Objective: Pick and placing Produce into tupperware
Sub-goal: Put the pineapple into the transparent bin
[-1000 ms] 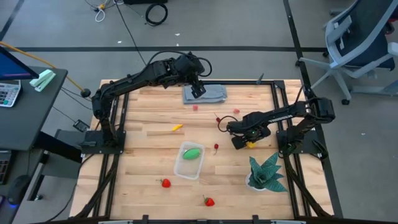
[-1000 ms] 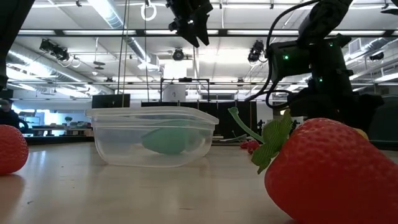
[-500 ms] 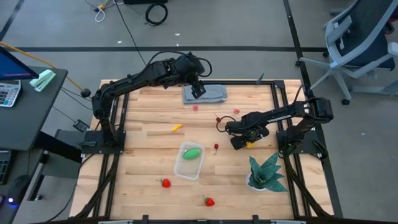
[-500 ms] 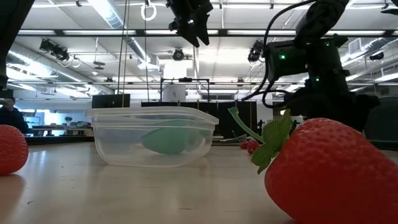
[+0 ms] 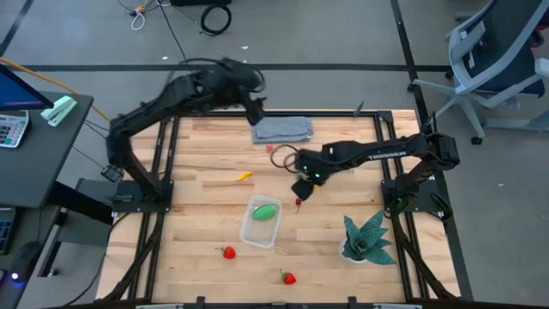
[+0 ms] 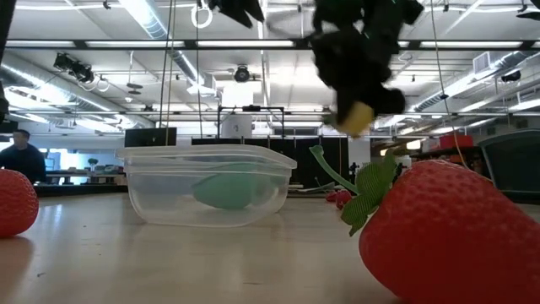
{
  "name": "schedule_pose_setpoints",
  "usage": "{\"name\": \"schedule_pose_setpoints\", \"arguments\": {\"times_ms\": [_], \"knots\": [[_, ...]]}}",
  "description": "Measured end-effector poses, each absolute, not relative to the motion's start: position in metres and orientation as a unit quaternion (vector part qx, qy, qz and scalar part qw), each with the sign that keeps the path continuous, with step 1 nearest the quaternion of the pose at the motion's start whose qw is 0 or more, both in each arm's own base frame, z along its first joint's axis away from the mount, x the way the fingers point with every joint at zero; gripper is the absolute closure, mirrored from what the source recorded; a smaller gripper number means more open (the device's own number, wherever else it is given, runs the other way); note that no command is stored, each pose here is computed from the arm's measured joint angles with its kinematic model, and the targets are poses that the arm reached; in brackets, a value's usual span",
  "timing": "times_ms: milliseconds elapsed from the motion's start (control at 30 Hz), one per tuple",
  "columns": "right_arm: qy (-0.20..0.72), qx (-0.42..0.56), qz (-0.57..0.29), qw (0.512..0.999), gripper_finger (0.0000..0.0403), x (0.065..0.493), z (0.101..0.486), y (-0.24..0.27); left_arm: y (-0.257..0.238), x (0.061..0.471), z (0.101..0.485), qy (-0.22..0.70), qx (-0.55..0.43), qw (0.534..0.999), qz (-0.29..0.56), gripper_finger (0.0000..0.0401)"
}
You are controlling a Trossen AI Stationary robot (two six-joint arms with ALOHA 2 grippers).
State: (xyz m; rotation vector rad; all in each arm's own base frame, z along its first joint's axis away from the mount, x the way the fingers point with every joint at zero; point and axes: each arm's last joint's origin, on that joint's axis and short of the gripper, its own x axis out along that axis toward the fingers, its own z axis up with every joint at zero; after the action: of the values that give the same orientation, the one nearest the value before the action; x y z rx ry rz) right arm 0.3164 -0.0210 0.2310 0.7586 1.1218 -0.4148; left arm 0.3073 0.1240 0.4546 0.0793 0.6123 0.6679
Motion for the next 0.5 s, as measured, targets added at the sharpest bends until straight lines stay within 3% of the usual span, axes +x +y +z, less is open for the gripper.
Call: {"name": "schedule_pose_setpoints", "arguments": {"times_ms": [100, 233, 367, 500], "knots": [[0.448, 0.296, -0.125, 0.834, 0.0187, 0.336, 0.261, -0.022, 0.120, 0.285, 0.473, 0.264, 0.037, 0.904, 0.334, 0.0132], [0.360, 0.239, -0.066, 0.899, 0.0187, 0.353, 0.297, -0.021, 0.113, 0.254, 0.498, 0.211, 0.027, 0.912, 0.349, 0.0133], [0.320, 0.199, -0.017, 0.926, 0.0187, 0.366, 0.318, -0.015, 0.109, 0.228, 0.516, 0.162, 0.006, 0.916, 0.368, 0.0131], [0.332, 0.181, 0.034, 0.925, 0.0186, 0.390, 0.315, -0.001, 0.107, 0.209, 0.526, 0.129, -0.019, 0.914, 0.385, 0.0131]]}}
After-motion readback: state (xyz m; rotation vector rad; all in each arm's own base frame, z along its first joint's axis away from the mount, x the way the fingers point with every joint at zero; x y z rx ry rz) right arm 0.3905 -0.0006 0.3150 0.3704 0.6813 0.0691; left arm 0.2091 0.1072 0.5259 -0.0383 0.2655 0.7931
